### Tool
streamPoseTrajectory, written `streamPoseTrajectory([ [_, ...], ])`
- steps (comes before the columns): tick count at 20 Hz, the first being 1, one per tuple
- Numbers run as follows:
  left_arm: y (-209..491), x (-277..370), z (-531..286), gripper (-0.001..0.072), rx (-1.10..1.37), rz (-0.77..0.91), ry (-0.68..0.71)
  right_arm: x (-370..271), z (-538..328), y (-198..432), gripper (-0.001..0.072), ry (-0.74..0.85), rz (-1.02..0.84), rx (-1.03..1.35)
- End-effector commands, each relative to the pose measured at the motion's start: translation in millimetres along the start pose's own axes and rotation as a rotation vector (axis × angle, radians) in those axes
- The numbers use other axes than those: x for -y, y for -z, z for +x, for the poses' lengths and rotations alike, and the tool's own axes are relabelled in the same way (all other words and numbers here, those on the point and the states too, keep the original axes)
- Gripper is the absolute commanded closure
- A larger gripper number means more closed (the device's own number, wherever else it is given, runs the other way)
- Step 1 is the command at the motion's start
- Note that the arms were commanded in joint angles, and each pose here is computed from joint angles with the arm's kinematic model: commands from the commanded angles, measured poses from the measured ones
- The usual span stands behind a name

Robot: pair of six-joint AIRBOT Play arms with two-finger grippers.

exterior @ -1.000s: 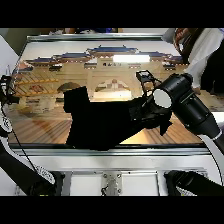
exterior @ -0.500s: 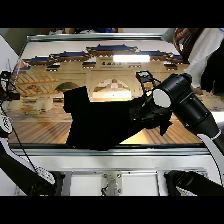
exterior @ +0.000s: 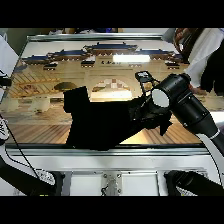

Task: Fold the clothes and pants, and hang the long-sleeved shirts on hangers.

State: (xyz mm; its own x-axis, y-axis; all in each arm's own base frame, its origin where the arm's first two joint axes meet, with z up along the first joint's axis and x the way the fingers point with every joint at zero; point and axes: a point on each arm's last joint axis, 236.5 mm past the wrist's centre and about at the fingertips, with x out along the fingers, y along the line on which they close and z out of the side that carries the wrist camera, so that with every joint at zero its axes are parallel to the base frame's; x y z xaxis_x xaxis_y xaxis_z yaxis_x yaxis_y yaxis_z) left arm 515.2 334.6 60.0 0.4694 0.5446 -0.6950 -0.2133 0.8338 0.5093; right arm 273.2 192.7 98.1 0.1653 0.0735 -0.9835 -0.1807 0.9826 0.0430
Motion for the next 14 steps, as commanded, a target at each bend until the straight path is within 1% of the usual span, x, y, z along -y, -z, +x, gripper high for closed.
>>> streamPoseTrajectory([
  [1,-37.0,-10.5,-53.6,0.0689,0.106,-0.093,-0.022,-0.2,0.2,0.3,0.0687,0.0,-0.001,-0.001],
  [2,-47.5,-7.1,-72.4,0.0688,0.135,-0.123,-0.006,-0.2,0.2,0.3,0.0687,0.0,-0.001,-0.001],
  [5,-70.7,32.0,-133.6,0.0687,0.185,-0.175,0.138,-0.3,0.2,0.2,0.0687,0.0,-0.001,-0.001],
  [10,-107.0,105.0,-245.4,0.0686,0.315,-0.134,0.345,-0.2,0.2,0.2,0.0688,0.0,-0.001,-0.001],
  [12,-112.6,133.7,-285.5,0.0686,0.36,-0.082,0.427,-0.2,0.2,0.3,0.0687,0.0,-0.001,-0.001],
  [14,-104.3,165.9,-317.5,0.0687,0.379,0.082,0.512,-0.2,0.2,0.3,0.0687,0.0,-0.001,-0.001],
])
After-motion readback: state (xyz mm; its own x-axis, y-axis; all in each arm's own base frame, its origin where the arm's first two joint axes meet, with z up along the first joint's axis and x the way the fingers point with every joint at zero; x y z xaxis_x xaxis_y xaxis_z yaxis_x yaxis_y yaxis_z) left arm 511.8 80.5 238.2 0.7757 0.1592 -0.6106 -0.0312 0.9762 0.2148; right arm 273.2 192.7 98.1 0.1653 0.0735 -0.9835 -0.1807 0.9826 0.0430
